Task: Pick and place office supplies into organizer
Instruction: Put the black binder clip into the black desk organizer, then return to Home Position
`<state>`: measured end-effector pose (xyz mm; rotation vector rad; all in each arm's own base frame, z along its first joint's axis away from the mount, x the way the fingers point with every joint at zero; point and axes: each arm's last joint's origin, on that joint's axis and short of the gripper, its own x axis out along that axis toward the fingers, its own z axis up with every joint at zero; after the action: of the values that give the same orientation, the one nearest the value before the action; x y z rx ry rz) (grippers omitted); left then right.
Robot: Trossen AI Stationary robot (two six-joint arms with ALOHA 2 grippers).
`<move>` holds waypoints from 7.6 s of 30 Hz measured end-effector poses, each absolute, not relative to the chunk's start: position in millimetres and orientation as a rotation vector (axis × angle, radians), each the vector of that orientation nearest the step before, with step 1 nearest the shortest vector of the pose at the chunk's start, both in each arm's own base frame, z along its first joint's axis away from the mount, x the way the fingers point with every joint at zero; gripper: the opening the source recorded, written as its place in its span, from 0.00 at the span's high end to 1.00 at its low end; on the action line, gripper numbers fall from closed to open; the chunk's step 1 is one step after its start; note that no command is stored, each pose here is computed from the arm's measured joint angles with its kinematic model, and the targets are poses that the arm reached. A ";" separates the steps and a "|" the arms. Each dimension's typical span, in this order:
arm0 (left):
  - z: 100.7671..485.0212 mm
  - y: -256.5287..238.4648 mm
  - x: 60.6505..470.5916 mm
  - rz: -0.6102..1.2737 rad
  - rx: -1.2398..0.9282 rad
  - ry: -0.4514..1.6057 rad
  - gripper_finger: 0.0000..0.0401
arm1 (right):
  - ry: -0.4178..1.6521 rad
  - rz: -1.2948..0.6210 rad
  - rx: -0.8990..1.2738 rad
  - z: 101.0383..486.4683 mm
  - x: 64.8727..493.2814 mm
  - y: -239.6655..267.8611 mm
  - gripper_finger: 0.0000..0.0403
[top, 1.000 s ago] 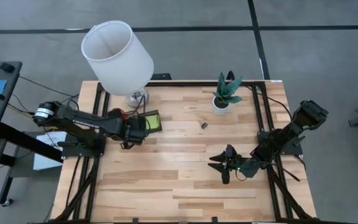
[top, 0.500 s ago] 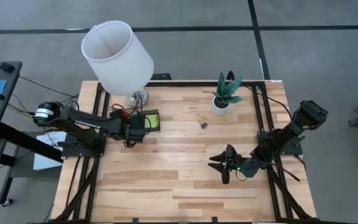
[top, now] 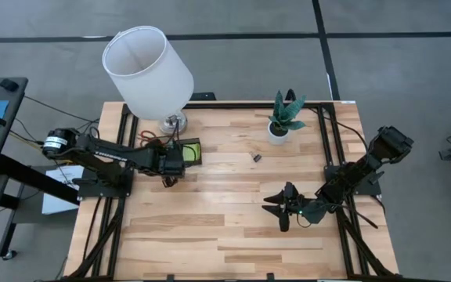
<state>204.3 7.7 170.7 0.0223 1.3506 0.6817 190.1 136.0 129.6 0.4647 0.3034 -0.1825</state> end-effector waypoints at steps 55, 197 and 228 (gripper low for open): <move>215.3 1.4 269.1 0.343 0.005 0.877 0.55 | 0.501 -0.661 0.261 112.4 226.2 -6.7 0.41; 437.3 -5.0 167.0 0.876 0.247 0.788 0.55 | 0.953 -0.437 -0.121 264.7 464.0 32.0 0.55; 231.5 -21.5 91.9 0.303 -0.108 0.187 0.55 | 0.200 -0.112 0.094 186.1 140.3 35.1 0.69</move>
<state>91.9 -21.5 231.5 -0.1077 0.1875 0.3029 140.3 35.1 186.1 0.0943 0.2002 -0.1117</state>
